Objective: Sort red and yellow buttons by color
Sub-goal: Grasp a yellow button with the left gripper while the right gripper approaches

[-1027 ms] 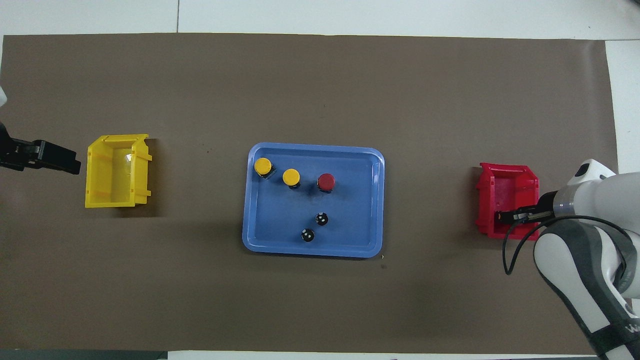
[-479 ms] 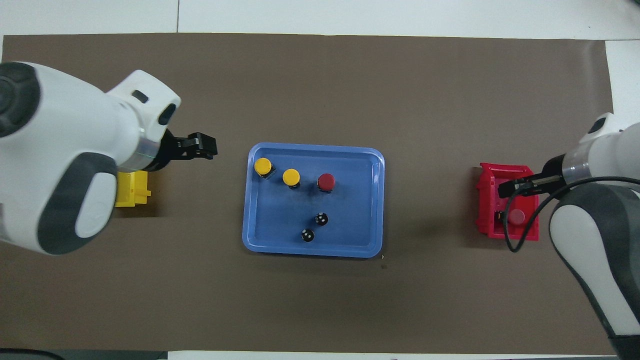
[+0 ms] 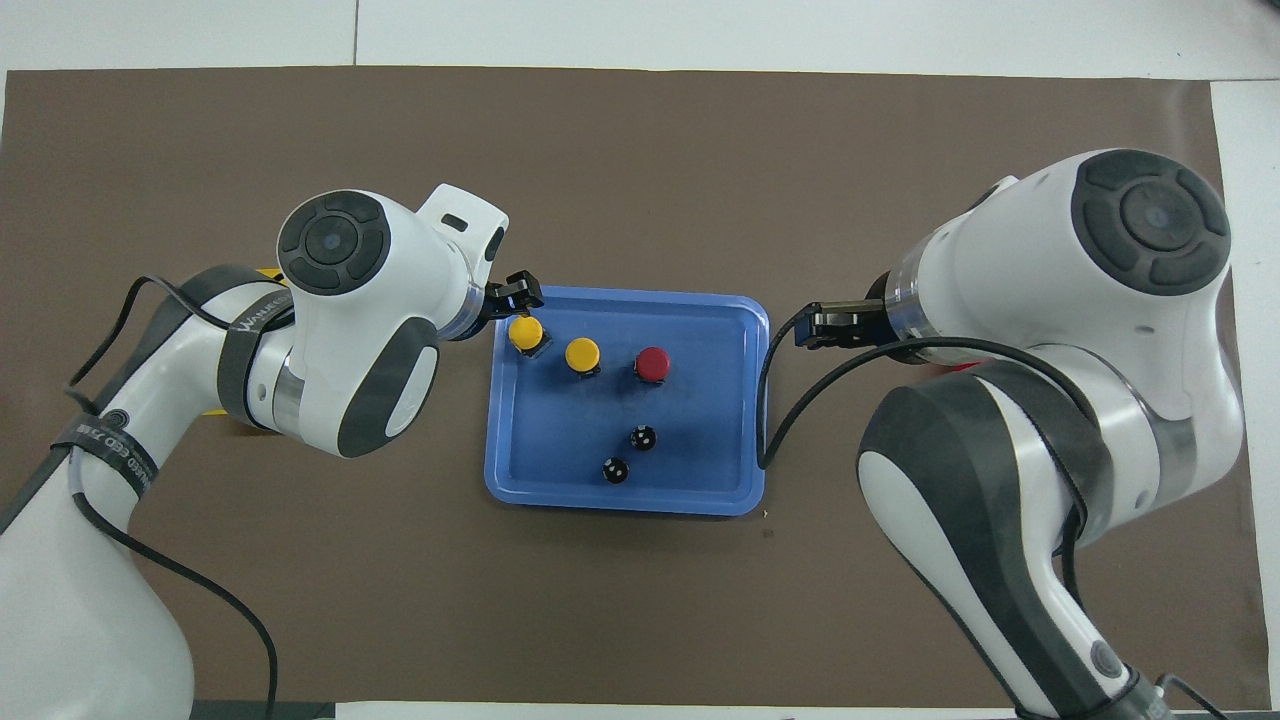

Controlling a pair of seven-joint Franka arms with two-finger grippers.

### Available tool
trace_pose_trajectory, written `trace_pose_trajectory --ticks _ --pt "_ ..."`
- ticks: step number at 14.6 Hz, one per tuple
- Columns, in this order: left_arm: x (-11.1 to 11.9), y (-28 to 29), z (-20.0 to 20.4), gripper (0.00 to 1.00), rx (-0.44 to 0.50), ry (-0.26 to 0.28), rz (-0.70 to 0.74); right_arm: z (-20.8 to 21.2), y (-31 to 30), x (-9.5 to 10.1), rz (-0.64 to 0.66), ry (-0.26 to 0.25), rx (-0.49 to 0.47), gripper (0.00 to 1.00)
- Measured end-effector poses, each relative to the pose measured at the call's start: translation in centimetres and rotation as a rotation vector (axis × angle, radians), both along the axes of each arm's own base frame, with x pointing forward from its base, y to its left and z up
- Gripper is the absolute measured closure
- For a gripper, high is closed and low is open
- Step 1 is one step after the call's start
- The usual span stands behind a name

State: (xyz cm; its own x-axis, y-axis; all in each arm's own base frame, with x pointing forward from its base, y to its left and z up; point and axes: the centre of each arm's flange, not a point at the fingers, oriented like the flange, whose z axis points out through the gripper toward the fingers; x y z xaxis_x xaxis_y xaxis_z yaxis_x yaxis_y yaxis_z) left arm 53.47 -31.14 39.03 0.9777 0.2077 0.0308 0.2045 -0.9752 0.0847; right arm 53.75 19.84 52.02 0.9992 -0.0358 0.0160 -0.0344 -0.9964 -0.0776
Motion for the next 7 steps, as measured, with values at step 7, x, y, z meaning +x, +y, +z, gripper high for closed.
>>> trace_pose_trajectory --ticks 7 --pt "-1.4 -2.5 -2.9 0.25 0.011 0.024 0.014 0.0 0.0 0.3 -0.009 -0.002 0.001 0.19"
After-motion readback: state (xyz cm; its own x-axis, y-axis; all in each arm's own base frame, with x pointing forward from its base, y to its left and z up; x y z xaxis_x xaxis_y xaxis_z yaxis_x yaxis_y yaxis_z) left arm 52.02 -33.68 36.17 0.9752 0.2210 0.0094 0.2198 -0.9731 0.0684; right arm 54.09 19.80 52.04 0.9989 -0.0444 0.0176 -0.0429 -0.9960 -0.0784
